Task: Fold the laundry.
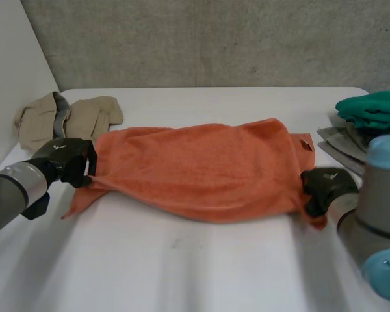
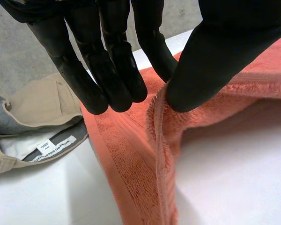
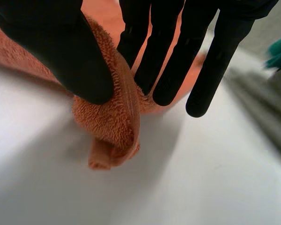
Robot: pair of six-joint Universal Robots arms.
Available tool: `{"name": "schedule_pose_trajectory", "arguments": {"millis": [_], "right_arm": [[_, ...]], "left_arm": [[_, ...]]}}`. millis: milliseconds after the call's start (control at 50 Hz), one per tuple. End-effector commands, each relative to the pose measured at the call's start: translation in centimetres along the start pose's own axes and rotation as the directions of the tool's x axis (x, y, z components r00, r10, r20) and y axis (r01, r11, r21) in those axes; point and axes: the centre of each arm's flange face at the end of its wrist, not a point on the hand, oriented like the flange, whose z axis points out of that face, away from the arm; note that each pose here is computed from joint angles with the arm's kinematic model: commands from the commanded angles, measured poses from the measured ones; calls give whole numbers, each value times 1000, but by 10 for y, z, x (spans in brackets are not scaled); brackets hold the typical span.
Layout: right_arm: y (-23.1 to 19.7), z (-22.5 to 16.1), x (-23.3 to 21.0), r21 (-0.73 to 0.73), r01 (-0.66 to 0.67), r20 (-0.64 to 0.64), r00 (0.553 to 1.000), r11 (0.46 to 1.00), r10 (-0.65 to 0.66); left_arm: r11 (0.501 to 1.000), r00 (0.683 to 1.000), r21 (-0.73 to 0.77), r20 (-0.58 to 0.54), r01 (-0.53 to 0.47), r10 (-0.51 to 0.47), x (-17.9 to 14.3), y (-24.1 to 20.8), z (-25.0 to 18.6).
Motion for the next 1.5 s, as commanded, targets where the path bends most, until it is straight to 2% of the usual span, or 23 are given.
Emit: {"name": "schedule_pose_trajectory", "arguments": {"millis": [20,80,140,240,340,440,520,540,580,600,620,680,700,760,820,900,960,1060,1080,1160,1240,1320,1500], "right_arm": [[-45,-27,42,29,191,-9,982,981,-190],[-43,-37,50,-76,338,103,938,938,-330],[-36,-47,53,-166,429,210,895,888,-394],[-23,-62,52,-279,606,415,775,745,-476],[-27,-48,47,-241,684,411,714,688,-566],[-63,-20,43,-123,676,233,731,726,-641],[-129,-3,52,64,613,-63,790,787,-610],[-162,0,60,166,585,-203,808,794,-553],[-196,-3,71,286,550,-341,824,785,-453],[-213,-6,76,347,534,-399,828,771,-394],[-240,-12,85,463,504,-479,834,729,-273],[-270,-22,92,613,478,-533,838,629,-118],[-285,-30,92,684,474,-545,837,554,-45],[-297,-39,84,752,479,-539,842,453,3],[-295,-38,76,762,474,-520,854,441,-20],[-284,-29,67,752,457,-489,870,474,-63],[-266,-16,63,719,442,-463,880,536,-105],[-221,11,55,641,392,-376,910,659,-175],[-202,19,50,606,373,-339,920,703,-196],[-147,41,34,507,330,-228,942,797,-245],[-92,59,21,384,311,-132,951,869,-281],[-49,66,14,275,310,-73,950,910,-302],[-8,66,24,144,306,-46,952,941,-302]], "left_arm": [[989,991,-56,-8,-135,135,5,-21,-40],[969,974,-98,-38,-228,225,9,-25,-58],[948,958,-146,-74,-284,276,12,-21,-65],[887,919,-256,-198,-383,340,21,2,-63],[847,886,-288,-268,-447,377,28,18,-41],[849,878,-229,-169,-477,447,26,-2,-5],[883,879,-37,76,-469,470,7,-67,25],[881,876,88,189,-465,443,-2,-104,30],[860,874,226,292,-459,389,-10,-142,30],[838,872,298,338,-457,355,-14,-162,28],[783,873,435,408,-444,268,-21,-198,20],[679,882,602,448,-421,150,-25,-243,0],[631,887,661,451,-407,100,-26,-259,-10],[598,888,691,454,-406,78,-26,-270,-20],[598,884,685,459,-416,88,-23,-269,-21],[635,879,648,464,-421,110,-22,-254,-15],[677,876,603,465,-422,131,-25,-235,-9],[810,897,463,412,-360,164,-30,-169,12],[848,908,410,380,-336,176,-28,-144,19],[909,933,298,299,-291,201,-19,-84,33],[950,950,176,227,-258,216,-10,-22,45],[963,954,75,180,-258,241,-6,24,50],[946,941,-8,100,-325,325,-13,67,63]]}}
